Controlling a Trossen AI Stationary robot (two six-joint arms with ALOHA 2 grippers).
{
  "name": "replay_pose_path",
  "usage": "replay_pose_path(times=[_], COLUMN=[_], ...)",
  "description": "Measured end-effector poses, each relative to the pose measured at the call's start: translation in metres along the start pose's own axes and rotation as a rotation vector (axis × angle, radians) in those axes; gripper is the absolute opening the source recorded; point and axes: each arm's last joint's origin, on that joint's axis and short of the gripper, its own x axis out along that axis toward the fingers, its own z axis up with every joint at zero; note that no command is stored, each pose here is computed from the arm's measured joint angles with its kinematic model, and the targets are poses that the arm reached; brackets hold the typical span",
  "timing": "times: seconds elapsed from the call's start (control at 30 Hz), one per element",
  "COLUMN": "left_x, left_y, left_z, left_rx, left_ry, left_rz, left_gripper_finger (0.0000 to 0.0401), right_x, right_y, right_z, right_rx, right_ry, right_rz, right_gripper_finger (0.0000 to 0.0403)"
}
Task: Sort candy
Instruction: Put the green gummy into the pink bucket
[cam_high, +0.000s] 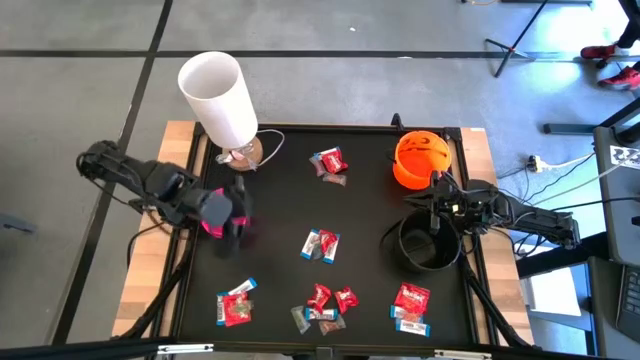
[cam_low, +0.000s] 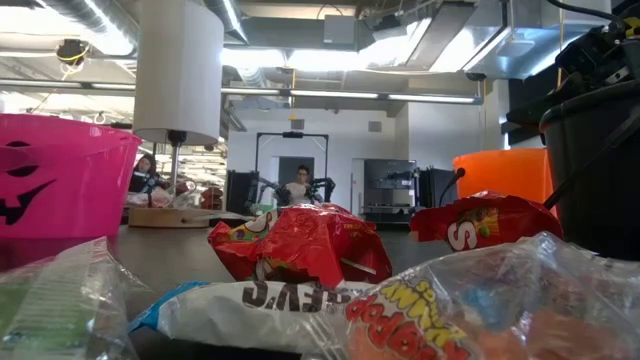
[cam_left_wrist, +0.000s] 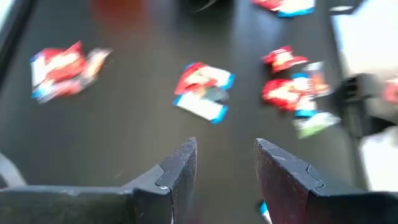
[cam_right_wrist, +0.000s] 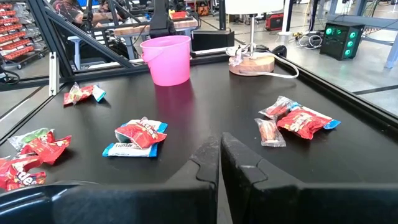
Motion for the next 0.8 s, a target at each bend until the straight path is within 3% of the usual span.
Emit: replay_pose_path(times=[0.17, 0.3, 0.53, 0.8], left_x=[0.020, 0.045, 0.086, 0.109], left_y=[-0.042, -0.074, -0.104, -0.127], left_z=[-0.001, -0.011, -0.028, -0.049], left_rx=[0.095, 0.168, 0.182, 0.092], left_ry=[-0.006, 0.080, 0.224, 0.435], left_rz=[-0.091, -0.132, -0.114, -0.197], left_gripper_finger=[0.0149, 0.0149, 0.0149, 0.0149], right_x=[0.000, 0.000, 0.000, 0.000], right_y=[0.000, 0.000, 0.000, 0.000], right_z=[0.000, 0.000, 0.000, 0.000], right_rx=[0.000, 0.000, 0.000, 0.000], right_ry=[-0.001, 0.000, 0.000, 0.000], right_rz=[0.000, 0.000, 0.000, 0.000], right_gripper_finger=[0.0017, 0.0017, 0.0017, 0.0017])
